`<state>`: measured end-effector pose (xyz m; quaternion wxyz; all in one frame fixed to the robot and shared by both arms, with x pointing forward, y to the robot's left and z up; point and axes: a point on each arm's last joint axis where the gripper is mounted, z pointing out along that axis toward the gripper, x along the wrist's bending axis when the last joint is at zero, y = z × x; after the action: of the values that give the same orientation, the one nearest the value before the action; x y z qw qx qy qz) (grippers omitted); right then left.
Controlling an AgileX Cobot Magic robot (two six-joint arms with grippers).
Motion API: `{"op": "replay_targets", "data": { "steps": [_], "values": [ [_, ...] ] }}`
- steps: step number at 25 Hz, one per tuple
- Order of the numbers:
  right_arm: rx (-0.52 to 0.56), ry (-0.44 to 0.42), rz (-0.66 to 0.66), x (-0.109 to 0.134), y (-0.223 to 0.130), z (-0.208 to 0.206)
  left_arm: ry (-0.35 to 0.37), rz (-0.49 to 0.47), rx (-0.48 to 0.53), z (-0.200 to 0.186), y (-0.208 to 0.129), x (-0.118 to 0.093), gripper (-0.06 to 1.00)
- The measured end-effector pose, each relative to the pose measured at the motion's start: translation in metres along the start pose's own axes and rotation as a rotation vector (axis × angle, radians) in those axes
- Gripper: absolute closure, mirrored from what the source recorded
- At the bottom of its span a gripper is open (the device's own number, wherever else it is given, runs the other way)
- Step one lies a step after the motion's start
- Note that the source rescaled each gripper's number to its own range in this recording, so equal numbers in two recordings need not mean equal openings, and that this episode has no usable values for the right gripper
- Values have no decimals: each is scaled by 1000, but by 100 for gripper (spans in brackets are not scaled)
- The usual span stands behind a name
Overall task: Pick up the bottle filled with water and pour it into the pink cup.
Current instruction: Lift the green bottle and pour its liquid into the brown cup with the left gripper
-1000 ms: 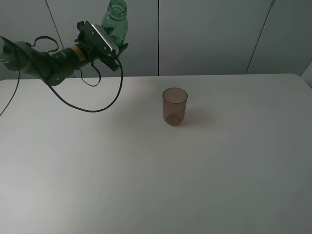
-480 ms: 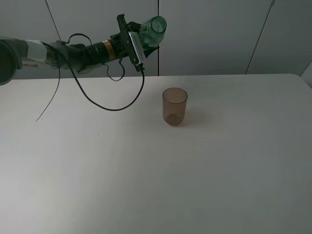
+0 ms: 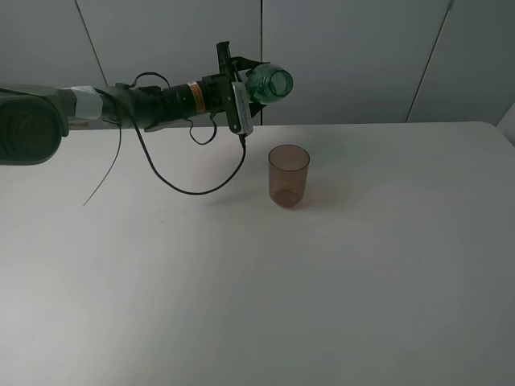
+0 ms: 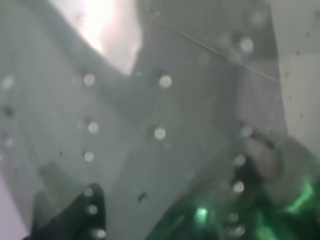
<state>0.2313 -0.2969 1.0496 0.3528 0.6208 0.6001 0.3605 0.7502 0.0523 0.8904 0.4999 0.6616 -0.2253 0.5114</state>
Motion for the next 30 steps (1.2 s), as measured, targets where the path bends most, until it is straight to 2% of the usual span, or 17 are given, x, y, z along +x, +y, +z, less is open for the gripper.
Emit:
{"op": "replay_targets", "data": {
  "steps": [12,15,22,30],
  "values": [
    [0,0,0,0,0,0,-99,215,-56,8,11,-9,94],
    [0,0,0,0,0,0,-106,286,-62,11,14,-5,94],
    [0,0,0,0,0,0,-91,342,-66,15,17,6,94],
    [0,0,0,0,0,0,-107,419,-44,15,14,6,94]
  ]
}}
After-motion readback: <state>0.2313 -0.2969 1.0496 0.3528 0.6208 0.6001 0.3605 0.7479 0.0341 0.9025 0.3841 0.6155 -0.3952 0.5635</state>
